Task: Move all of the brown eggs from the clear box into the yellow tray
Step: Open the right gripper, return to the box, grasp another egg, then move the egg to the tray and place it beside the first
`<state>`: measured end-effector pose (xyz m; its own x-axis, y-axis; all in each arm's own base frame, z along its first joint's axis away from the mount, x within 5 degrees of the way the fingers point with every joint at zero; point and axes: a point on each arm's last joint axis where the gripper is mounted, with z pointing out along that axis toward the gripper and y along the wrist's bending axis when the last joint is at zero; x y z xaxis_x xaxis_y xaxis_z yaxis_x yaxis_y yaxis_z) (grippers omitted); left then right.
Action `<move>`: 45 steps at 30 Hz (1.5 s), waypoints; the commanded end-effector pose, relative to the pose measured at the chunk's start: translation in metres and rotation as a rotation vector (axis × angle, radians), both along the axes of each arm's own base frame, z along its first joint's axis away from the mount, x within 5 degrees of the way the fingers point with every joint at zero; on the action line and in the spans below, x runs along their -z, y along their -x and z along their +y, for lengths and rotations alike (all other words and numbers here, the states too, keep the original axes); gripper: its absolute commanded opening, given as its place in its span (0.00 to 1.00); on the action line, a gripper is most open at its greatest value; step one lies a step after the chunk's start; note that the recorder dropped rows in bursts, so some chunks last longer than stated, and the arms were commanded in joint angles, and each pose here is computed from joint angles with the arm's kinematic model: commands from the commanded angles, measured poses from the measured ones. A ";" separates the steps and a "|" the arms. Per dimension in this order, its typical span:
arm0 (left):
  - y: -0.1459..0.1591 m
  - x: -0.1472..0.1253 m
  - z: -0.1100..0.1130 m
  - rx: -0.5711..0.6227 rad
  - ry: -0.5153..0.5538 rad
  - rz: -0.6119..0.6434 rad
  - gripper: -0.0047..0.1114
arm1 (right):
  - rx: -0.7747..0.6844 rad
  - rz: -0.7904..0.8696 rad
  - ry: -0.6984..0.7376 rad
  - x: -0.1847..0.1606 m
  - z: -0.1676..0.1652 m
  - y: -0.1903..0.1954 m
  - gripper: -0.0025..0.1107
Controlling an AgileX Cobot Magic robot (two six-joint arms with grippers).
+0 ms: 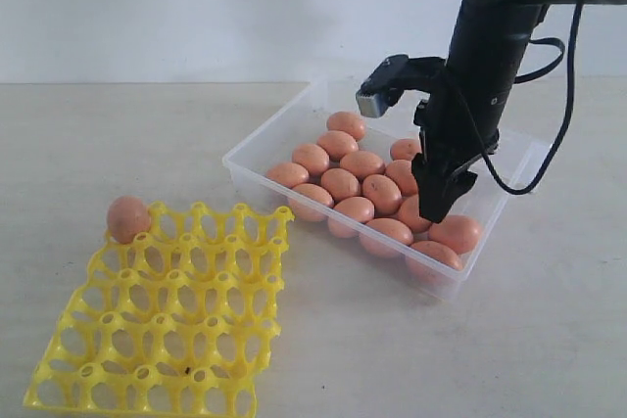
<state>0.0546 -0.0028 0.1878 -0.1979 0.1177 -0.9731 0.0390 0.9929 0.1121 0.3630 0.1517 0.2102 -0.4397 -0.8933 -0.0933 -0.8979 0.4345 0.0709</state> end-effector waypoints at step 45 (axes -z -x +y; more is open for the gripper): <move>0.000 0.000 0.000 0.003 -0.005 -0.007 0.00 | 0.505 -0.136 -0.446 -0.059 0.025 0.010 0.02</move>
<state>0.0546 -0.0028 0.1878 -0.1979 0.1177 -0.9731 0.0390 0.9929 0.1121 0.3666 0.1650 0.2478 -0.7545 -0.5446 -0.3662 -0.6234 0.7692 0.1404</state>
